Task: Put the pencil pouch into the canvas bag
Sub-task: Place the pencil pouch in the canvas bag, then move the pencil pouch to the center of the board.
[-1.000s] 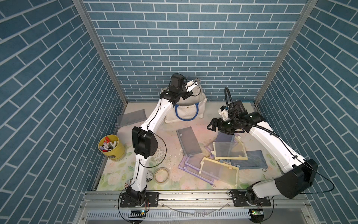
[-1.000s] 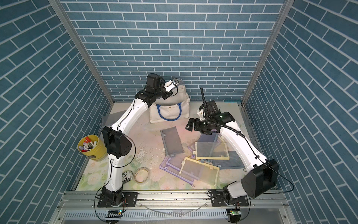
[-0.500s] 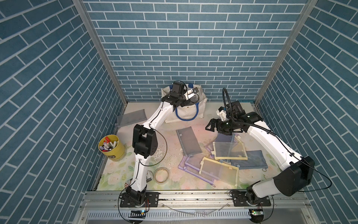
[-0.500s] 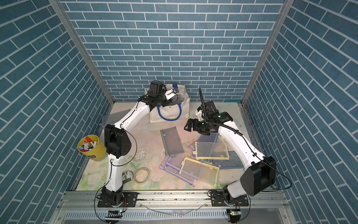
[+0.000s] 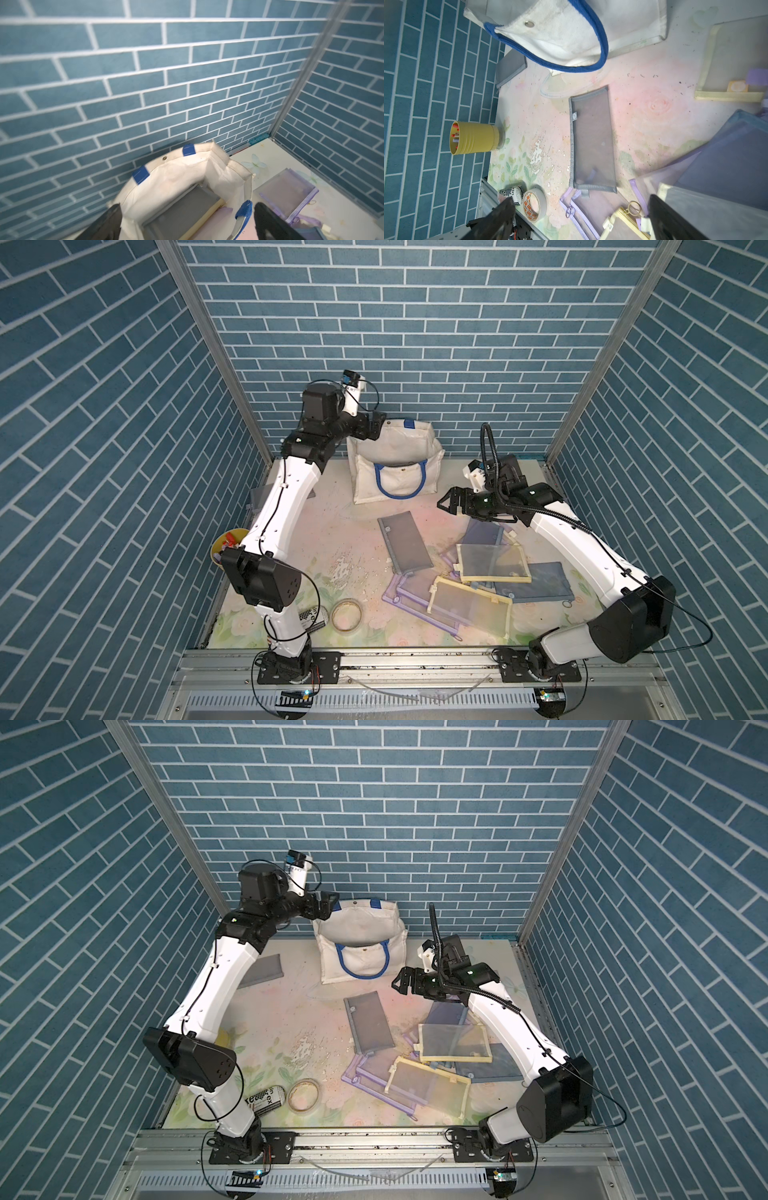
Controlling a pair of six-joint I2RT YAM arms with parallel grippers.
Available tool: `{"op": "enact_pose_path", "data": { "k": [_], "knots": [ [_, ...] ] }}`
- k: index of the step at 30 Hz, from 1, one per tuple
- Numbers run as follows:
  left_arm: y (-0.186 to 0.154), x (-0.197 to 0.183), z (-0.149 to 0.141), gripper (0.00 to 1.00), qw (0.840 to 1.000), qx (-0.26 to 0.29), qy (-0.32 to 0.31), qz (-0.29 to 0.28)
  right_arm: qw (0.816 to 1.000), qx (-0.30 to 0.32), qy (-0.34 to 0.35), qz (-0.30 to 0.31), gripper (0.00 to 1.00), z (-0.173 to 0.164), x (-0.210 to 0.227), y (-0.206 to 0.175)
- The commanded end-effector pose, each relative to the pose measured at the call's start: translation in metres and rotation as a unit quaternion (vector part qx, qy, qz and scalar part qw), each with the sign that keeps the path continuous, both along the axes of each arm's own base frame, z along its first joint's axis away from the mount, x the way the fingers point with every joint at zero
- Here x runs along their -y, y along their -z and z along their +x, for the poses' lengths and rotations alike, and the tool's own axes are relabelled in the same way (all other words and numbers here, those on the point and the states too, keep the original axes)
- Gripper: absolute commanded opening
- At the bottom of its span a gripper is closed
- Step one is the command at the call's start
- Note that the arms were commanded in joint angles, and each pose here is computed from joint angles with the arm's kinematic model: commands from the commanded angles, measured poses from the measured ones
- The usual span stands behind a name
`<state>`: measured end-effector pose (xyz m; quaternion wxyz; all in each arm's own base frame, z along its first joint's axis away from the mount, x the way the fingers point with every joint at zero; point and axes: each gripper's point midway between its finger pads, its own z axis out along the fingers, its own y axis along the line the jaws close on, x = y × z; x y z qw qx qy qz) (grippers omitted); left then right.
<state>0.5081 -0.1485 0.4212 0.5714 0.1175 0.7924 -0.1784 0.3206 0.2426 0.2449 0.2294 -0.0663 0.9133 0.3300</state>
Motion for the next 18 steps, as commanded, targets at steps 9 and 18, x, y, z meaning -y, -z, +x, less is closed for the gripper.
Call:
{"op": "enact_pose_path", "data": {
  "k": [9,18],
  "knots": [
    [0.174,-0.167,0.021,0.99,0.925,-0.272,-0.248,-0.093,0.999,0.026,-0.023,0.011,0.99,0.003,-0.018,-0.001],
    [0.279,-0.228,0.081,0.99,0.874,-0.352,-0.325,-0.074,0.999,0.005,-0.047,-0.011,0.99,-0.017,-0.012,0.02]
  ]
}}
